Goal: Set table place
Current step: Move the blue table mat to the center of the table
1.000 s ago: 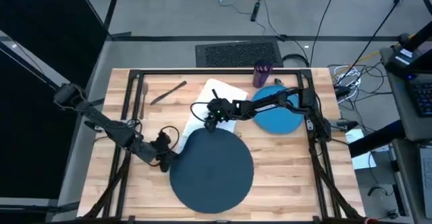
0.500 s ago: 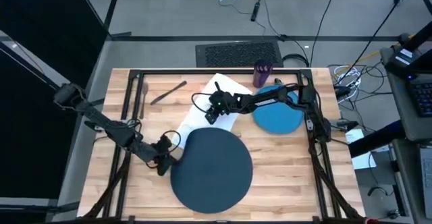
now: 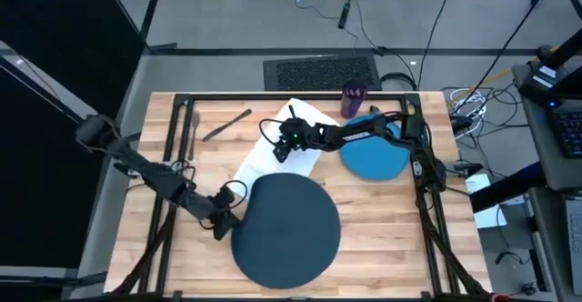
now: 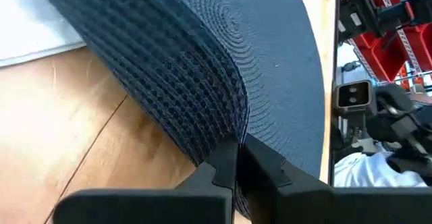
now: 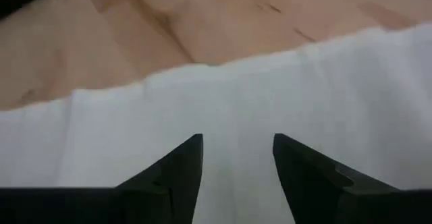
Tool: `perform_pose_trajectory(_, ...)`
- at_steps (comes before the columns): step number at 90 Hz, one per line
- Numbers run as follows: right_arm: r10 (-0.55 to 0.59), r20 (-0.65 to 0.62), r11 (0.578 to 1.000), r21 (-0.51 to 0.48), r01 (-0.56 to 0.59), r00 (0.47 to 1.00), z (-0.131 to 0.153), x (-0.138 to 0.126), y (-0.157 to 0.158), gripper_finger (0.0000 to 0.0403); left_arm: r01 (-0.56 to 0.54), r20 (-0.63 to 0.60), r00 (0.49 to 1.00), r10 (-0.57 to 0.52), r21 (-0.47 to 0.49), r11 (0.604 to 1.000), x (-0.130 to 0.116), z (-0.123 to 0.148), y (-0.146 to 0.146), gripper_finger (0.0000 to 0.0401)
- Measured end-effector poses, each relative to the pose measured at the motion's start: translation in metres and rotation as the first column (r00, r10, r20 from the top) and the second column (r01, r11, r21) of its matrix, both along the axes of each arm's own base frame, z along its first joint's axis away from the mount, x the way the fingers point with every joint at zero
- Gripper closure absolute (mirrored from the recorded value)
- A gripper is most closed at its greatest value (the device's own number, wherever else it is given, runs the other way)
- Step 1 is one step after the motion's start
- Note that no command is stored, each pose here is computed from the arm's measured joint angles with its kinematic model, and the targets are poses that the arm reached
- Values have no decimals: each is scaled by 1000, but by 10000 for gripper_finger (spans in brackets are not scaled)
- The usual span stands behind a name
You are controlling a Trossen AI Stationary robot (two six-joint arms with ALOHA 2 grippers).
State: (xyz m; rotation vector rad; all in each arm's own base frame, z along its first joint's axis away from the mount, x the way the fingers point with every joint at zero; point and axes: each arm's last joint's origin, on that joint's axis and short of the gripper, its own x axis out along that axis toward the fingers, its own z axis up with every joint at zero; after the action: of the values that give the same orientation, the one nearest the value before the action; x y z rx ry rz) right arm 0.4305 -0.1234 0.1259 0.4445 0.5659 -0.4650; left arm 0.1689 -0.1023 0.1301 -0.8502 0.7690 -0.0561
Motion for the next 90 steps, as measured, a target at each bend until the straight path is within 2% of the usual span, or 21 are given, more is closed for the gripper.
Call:
perform_pose_trajectory(7, 20, 4, 1000, 12, -20, 1000, 6, 3, 1, 234, 5, -2, 1000, -5, -6, 1000, 3, -4, -1, 401)
perform_pose_trajectory(23, 192, -53, 972, 145, -183, 980, 9, 4, 18, 234, 15, -38, 999, -14, 6, 1000, 4, -10, -2, 401)
perform_pose_trajectory(40, 250, -132, 958, 178, -225, 959, 3, 2, 37, 234, 26, -29, 999, -26, 22, 999, 4, -10, -2, 401)
perform_pose_trajectory(50, 226, -148, 966, 158, -203, 963, 1, 2, 37, 234, 25, -22, 999, -25, 18, 1000, 4, -10, -2, 401)
perform_pose_trajectory(63, 120, -189, 990, 91, -104, 975, -5, -1, 23, 234, 25, -15, 1000, -25, 13, 1000, 5, -9, -2, 401)
perform_pose_trajectory(90, 34, -171, 996, 92, -19, 985, -7, -5, -2, 234, 33, 22, 999, -33, -17, 999, 7, -5, -5, 401)
